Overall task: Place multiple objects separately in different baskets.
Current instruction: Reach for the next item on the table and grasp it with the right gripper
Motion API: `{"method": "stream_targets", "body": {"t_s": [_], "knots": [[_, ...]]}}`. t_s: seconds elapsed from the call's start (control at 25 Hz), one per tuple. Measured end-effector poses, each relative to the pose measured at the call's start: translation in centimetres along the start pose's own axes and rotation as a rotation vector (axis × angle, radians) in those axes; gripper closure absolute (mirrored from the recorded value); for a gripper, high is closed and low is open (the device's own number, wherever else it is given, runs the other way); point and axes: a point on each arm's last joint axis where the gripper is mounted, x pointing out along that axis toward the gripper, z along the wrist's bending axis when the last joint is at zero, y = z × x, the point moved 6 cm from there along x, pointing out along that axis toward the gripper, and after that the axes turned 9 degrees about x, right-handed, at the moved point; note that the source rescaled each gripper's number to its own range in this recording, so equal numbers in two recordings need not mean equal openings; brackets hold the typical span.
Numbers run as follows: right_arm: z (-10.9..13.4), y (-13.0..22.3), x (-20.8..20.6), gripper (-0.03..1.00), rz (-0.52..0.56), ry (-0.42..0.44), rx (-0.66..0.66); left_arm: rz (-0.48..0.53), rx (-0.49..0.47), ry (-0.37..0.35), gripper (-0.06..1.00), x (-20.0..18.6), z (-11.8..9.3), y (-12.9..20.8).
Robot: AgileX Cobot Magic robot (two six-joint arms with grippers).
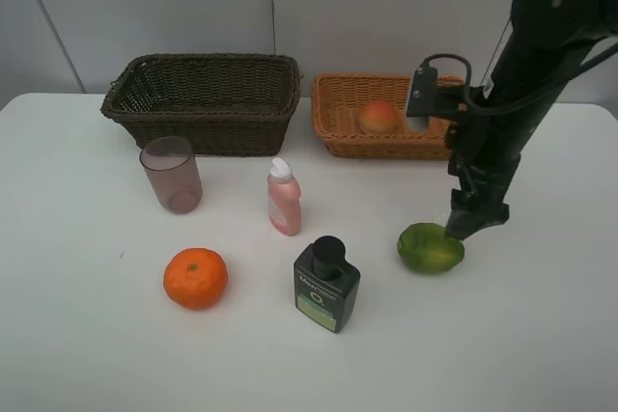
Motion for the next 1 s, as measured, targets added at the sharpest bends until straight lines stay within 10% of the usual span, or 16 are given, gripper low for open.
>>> {"method": "stream_targets", "body": {"t_s": [1.0], "knots": [[1.2,0.0,5.9,-0.01,-0.095,0.028,-0.053,0.0,0.0,0.0,-0.06,0.0,0.0,0.0]]}}
